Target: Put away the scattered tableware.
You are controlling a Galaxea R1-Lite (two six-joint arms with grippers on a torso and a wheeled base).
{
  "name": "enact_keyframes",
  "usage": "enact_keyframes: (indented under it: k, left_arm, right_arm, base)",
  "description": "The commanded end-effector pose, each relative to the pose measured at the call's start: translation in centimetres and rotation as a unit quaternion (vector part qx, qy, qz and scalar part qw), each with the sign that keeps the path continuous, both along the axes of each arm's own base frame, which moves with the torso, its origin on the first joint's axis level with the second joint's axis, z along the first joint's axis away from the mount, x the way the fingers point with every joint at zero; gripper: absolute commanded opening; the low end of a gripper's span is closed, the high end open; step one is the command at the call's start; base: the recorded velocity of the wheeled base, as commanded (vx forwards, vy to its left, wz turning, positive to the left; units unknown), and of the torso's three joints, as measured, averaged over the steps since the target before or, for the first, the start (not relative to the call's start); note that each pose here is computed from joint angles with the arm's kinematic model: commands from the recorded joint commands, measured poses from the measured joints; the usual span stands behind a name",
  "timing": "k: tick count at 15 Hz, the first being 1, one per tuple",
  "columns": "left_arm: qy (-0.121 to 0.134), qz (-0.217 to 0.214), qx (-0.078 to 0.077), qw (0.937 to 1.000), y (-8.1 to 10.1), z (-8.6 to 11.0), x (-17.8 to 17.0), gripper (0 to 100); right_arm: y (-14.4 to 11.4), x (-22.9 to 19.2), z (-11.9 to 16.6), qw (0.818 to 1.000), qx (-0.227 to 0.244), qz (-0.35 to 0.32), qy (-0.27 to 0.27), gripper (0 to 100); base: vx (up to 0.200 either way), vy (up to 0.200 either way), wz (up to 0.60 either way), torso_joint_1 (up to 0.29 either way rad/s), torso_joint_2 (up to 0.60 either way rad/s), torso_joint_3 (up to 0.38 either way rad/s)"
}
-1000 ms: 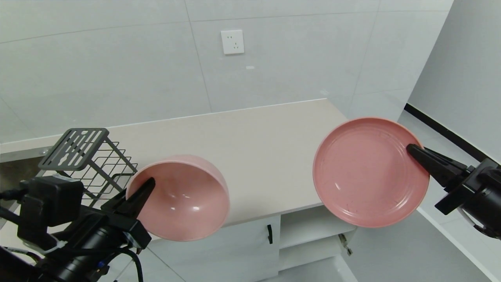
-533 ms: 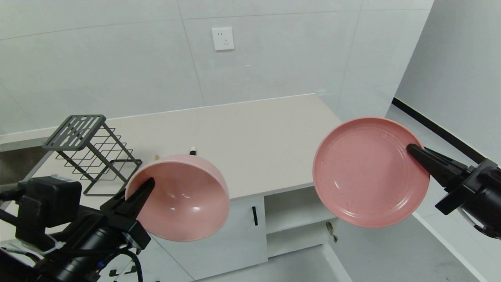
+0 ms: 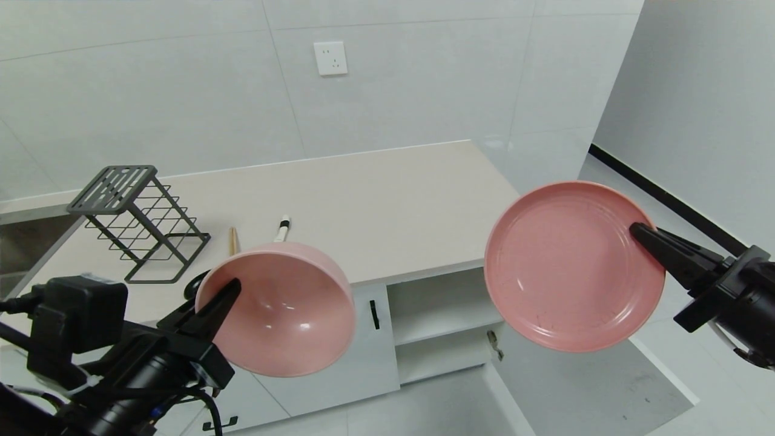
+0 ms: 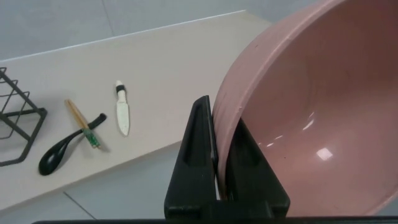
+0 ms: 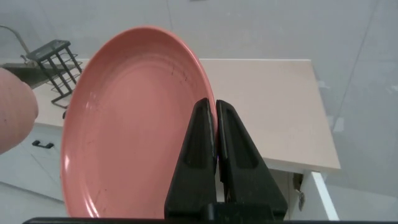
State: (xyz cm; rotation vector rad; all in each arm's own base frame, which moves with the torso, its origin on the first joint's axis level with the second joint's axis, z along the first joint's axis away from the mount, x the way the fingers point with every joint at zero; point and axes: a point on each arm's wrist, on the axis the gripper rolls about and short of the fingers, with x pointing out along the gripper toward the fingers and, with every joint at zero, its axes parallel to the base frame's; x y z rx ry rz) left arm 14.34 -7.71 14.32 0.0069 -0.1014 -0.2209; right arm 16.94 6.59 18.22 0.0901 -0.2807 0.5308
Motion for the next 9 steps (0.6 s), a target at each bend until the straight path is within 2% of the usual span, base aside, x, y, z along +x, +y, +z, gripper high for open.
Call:
enact_keyframes:
  k: [1,6,8,9]
  left_arm:
    - [0.002,0.0,0.001,1.0,-0.06,-0.09,0.12,0]
    - [0.001,-0.001,0.001,1.0,-0.05,-0.06,0.1,0]
    - [0.004,-0.007,0.002,1.0,-0.12,-0.16,0.17,0]
    - [0.003,-0.007,0.002,1.0,-0.11,-0.14,0.15,0]
  right_arm:
    - [0.03,0.03,-0.03,1.0,0.0,0.001,0.0,0]
    - [0.01,-0.02,0.02,1.0,0.0,0.001,-0.001,0]
    - [0.01,-0.02,0.02,1.0,0.0,0.001,-0.001,0]
    - [0.01,-0.02,0.02,1.0,0.0,0.001,-0.001,0]
  base:
    - [0.0,0.0,0.0,0.0,0.0,0.0]
    - [0.0,0.0,0.0,0.0,0.0,0.0]
    - [0.0,0.2,0.0,-0.007,0.0,0.002]
    - [0.0,0.0,0.0,0.0,0.0,0.0]
